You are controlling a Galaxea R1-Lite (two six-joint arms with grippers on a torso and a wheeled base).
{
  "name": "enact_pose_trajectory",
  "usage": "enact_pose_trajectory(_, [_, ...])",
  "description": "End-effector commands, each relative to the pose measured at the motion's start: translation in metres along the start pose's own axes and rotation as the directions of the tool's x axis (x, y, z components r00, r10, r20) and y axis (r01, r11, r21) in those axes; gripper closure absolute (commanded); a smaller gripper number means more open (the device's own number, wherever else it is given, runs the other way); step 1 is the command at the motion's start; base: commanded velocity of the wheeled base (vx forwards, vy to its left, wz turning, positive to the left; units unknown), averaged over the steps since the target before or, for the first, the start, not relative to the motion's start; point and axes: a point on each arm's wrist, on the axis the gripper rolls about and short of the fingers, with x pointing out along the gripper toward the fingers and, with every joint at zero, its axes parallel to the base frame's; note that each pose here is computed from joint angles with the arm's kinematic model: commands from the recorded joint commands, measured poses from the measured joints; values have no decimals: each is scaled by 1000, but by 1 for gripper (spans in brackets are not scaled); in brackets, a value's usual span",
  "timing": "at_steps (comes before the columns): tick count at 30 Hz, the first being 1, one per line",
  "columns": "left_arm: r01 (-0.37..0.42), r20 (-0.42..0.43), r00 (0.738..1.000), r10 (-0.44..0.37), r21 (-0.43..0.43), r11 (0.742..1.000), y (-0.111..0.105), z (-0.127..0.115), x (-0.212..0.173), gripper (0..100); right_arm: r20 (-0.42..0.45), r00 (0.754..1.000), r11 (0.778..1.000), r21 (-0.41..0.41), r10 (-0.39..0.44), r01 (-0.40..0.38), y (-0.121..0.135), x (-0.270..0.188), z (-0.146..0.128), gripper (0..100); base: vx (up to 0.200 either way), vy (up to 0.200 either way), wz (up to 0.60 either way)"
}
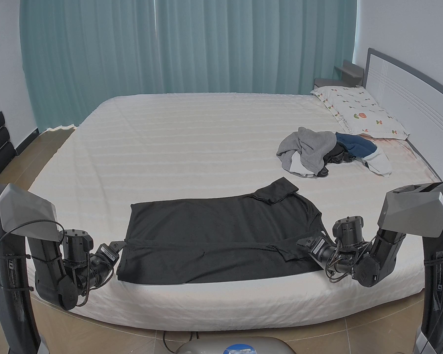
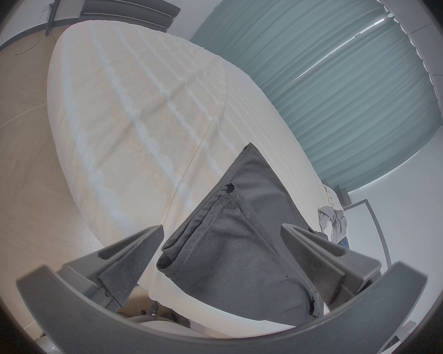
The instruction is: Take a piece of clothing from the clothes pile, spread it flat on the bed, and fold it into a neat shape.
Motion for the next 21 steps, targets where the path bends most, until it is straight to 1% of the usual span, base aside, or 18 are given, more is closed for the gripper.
enact_pose_trajectory(1, [1, -1, 1000, -1, -1, 1000, 0, 0, 1, 0, 4, 1000, 1000, 1, 4, -4, 1, 4, 1, 0, 0, 0, 0])
enact_pose_trajectory(8, [1, -1, 1000, -1, -2, 1000, 0, 0, 1, 0, 6, 1000, 1000, 2, 7, -7, 1, 5, 1, 0, 0, 0, 0])
enact_pose_trajectory(9, [1, -1, 1000, -1, -2, 1000, 0, 0, 1, 0, 6, 1000, 1000, 2, 7, -7, 1, 5, 1, 100, 0, 0, 0])
enact_pose_trajectory(21, [0, -1, 1000, 0, -7, 1000, 0, 0, 0, 0, 20, 1000, 1000, 17, -3, 3, 2, -2, 2, 100, 0, 0, 0])
